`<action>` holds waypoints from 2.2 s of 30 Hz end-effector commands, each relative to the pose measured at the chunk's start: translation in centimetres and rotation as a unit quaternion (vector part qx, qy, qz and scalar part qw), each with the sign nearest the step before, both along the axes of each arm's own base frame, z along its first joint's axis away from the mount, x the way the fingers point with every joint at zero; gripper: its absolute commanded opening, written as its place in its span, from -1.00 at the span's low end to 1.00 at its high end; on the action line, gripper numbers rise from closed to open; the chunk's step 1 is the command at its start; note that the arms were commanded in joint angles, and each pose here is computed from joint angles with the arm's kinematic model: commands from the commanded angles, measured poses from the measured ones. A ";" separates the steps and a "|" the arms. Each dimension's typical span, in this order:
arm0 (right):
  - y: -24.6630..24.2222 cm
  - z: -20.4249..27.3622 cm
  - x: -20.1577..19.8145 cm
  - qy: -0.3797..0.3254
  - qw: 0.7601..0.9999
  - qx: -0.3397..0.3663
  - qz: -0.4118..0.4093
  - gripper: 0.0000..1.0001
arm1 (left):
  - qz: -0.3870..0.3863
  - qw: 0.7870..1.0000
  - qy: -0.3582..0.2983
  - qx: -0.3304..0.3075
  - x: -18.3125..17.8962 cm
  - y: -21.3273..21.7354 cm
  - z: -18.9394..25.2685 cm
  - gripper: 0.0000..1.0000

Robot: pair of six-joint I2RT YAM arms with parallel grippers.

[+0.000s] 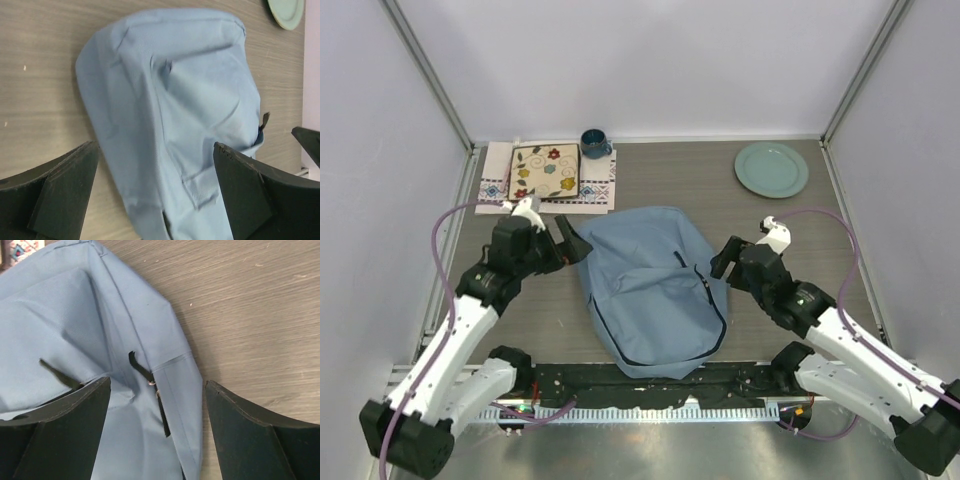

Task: Pack the student bag
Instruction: Zip the student bag at the center of the board, then move the student bag to the center of the board, then reset both arms

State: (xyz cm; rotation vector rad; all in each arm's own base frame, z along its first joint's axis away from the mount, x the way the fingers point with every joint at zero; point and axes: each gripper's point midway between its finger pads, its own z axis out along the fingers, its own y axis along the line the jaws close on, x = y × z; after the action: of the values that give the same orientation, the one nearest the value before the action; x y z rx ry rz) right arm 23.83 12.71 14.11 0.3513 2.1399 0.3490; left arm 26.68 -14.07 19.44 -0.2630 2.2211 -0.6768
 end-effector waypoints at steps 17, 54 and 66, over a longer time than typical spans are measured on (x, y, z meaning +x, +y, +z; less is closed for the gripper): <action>8.8 -6.2 -4.3 0.130 0.955 0.244 0.107 0.62 | -0.068 0.979 0.073 -0.178 -2.9 -5.3 -6.8 0.99; -14.6 0.4 3.8 -0.077 0.902 -0.289 -0.312 0.93 | 0.203 0.967 0.047 0.144 -3.2 9.6 -6.3 0.99; -19.0 -3.2 5.9 -0.144 0.903 -0.223 -0.338 0.94 | 0.207 0.969 0.026 0.133 -3.3 9.7 -5.9 0.99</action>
State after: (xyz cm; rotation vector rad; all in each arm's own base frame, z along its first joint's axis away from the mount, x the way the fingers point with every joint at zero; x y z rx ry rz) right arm 27.69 -5.86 9.03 0.6527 1.7710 -0.5767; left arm 22.88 -4.68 12.72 -0.5813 2.2277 -0.1510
